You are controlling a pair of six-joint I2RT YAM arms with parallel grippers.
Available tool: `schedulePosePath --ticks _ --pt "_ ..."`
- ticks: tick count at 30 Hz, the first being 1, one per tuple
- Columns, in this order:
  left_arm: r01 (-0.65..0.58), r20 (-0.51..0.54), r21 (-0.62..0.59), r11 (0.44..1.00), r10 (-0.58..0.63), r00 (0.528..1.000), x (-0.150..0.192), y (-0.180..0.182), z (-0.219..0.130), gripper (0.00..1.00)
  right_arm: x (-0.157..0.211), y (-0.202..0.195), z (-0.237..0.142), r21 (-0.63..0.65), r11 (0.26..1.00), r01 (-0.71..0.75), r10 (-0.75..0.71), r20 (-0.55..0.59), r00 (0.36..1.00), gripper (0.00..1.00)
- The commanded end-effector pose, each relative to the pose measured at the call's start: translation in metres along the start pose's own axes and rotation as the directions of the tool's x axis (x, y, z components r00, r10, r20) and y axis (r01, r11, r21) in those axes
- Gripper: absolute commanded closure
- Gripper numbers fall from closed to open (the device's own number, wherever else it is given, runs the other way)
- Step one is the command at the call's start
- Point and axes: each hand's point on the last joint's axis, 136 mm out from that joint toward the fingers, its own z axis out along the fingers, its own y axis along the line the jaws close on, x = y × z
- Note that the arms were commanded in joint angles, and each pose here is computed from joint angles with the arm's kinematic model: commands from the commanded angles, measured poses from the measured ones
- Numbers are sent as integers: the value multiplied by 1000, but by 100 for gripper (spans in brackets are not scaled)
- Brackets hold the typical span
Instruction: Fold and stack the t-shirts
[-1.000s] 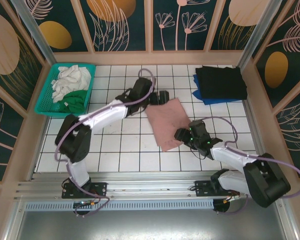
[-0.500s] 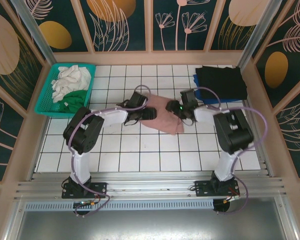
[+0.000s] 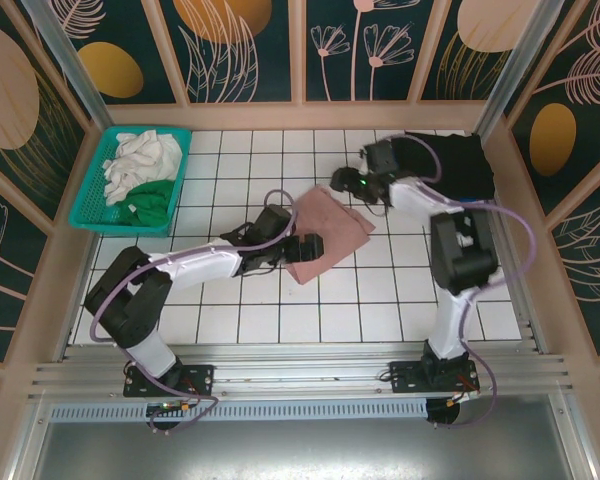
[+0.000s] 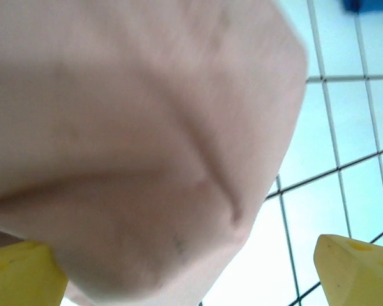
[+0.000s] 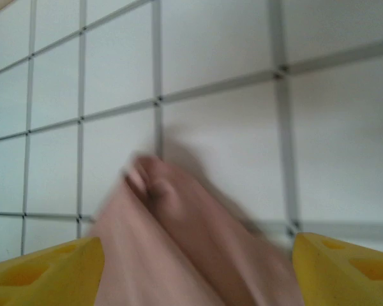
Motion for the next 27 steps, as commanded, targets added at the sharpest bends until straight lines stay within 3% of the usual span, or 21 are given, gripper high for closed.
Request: schedulePosePath --ticks 1,6,10,15,21,25,27 --pt "-61 100 -83 995 69 993 -54 2 -10 3 44 -15 -41 -12 991 -136 137 43 990 22" --pt "-79 95 -202 976 100 990 -116 46 34 5 119 -7 -55 -104 961 -255 258 20 966 22" --pt "-115 38 -220 969 127 991 -136 61 78 6 139 2 -47 -150 943 -296 297 -20 955 24" --pt "-97 -38 -160 982 92 995 -116 64 102 11 129 -4 -27 -140 945 -296 294 -36 955 27" --pt "-62 -27 -118 991 60 998 -92 63 71 9 83 -10 3 -121 965 -232 229 -43 973 33" --pt "-34 -27 -67 997 32 999 -76 57 54 7 47 -15 16 -52 988 -143 142 -23 990 31" --pt "-17 -36 -69 997 15 999 -68 61 53 8 47 -16 17 -40 992 -120 119 -36 992 28"
